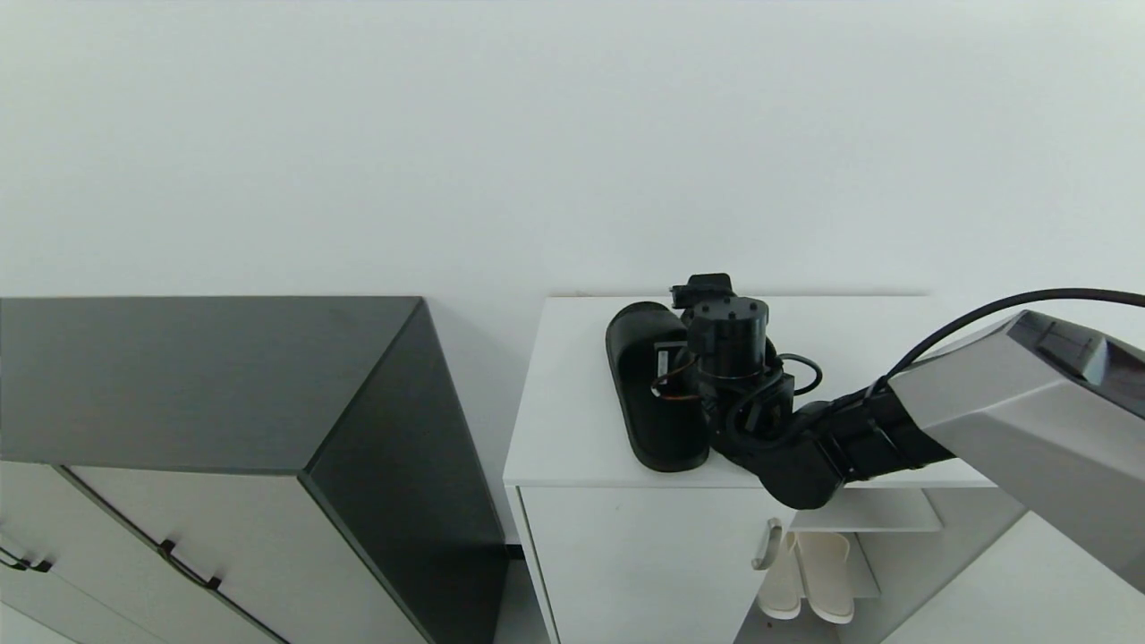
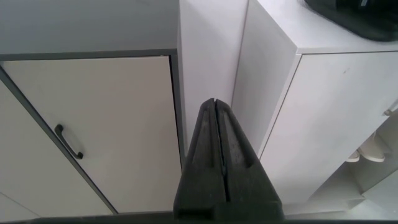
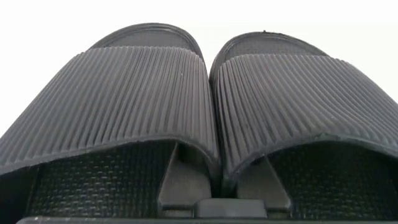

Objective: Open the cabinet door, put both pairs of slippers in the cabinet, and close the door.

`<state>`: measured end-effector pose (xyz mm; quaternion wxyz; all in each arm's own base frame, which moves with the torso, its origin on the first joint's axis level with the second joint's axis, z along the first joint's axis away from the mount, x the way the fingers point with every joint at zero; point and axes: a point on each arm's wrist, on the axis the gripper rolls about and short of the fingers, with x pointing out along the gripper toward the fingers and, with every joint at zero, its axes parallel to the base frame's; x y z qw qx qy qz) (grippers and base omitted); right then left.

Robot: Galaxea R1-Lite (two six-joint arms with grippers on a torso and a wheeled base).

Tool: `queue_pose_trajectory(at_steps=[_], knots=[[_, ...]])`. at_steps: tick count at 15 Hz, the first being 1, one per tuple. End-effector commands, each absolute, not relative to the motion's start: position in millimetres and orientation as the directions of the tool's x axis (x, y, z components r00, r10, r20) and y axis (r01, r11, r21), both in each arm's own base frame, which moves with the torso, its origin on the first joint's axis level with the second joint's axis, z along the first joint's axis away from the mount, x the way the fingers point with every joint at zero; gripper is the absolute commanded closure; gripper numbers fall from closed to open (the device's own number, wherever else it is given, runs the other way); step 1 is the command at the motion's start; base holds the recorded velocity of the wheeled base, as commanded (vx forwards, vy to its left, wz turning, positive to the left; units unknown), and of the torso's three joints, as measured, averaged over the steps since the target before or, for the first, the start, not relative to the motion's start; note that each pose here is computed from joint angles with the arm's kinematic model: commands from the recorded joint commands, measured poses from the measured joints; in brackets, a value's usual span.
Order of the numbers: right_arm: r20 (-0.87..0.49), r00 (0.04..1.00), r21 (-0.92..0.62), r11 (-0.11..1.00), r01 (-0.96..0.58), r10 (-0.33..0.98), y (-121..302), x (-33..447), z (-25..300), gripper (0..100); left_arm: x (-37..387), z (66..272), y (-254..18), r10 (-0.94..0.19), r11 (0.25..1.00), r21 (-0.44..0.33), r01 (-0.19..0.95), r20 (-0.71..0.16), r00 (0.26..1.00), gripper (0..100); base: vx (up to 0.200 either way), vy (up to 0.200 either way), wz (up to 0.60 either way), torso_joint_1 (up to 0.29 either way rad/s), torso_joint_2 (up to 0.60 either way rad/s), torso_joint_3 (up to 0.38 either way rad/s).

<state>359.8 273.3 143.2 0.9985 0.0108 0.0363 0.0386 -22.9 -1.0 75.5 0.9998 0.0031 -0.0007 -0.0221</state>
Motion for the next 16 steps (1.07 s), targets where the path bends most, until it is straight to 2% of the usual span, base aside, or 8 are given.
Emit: queue_pose_trajectory(at_steps=[1, 5, 8, 12, 16], knots=[[-0.072, 0.994, 0.024, 0.997, -0.078, 0.079, 274, 359, 143, 100, -23, 75, -1, -0.044, 0.999, 0.006, 0.044, 0.0, 0.999, 100, 0.0, 0.0, 0.0, 0.0, 0.0, 0.0], [-0.038, 0.995, 0.029, 0.995, -0.093, 0.094, 269, 343, 168, 100, -23, 75, -1, -0.044, 0.999, 0.006, 0.044, 0.0, 0.999, 100, 0.0, 0.0, 0.0, 0.0, 0.0, 0.0], [-0.025, 0.987, 0.038, 0.987, -0.158, 0.159, 259, 293, 201, 100, -23, 75, -1, -0.044, 0.999, 0.006, 0.044, 0.0, 0.999, 100, 0.0, 0.0, 0.0, 0.0, 0.0, 0.0], [-0.1, 0.97, 0.012, 0.976, -0.219, 0.219, 235, 246, 192, 100, -23, 75, -1, -0.044, 0.999, 0.006, 0.044, 0.0, 0.999, 100, 0.0, 0.0, 0.0, 0.0, 0.0, 0.0], [-0.126, 0.959, 0.006, 0.966, -0.257, 0.255, 230, 232, 186, 100, -23, 75, -1, -0.043, 0.999, 0.006, 0.043, 0.0, 0.999, 100, 0.0, 0.0, 0.0, 0.0, 0.0, 0.0]])
